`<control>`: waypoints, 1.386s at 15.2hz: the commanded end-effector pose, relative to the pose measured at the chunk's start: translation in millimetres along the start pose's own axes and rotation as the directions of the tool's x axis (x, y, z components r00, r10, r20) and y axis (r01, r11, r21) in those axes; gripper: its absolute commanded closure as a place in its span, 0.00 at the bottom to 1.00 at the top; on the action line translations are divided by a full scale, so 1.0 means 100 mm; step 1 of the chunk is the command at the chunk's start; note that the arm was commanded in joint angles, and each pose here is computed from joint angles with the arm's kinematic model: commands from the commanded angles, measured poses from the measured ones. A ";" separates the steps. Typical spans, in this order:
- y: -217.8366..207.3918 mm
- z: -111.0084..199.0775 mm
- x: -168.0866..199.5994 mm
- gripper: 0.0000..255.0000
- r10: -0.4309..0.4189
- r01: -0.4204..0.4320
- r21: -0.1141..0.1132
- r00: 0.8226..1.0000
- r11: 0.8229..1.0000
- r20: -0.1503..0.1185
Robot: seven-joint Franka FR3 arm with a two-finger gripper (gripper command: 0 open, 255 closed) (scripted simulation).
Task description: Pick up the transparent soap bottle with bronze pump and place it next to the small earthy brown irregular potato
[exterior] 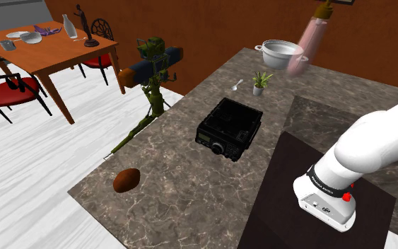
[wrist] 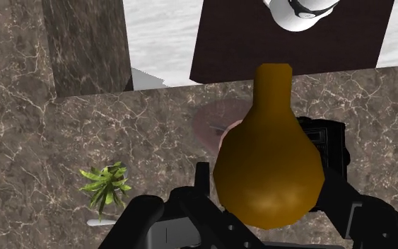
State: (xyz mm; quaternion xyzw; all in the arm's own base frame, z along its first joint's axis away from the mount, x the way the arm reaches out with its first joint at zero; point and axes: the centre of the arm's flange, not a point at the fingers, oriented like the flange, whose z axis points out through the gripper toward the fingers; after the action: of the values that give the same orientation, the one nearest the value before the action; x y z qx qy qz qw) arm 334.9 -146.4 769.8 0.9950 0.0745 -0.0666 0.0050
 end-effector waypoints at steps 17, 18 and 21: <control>-1.11 -0.11 0.22 1.00 0.000 0.000 0.000 1.000 1.000 0.000; -1.23 -0.07 0.25 1.00 0.000 0.000 0.000 1.000 1.000 0.000; -1.60 0.04 0.34 1.00 0.000 0.000 0.000 1.000 1.000 0.000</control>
State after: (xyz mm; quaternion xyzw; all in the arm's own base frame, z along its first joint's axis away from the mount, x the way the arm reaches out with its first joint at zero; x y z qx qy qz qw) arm 343.4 3.9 768.3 0.9949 0.0755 -0.0667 0.0049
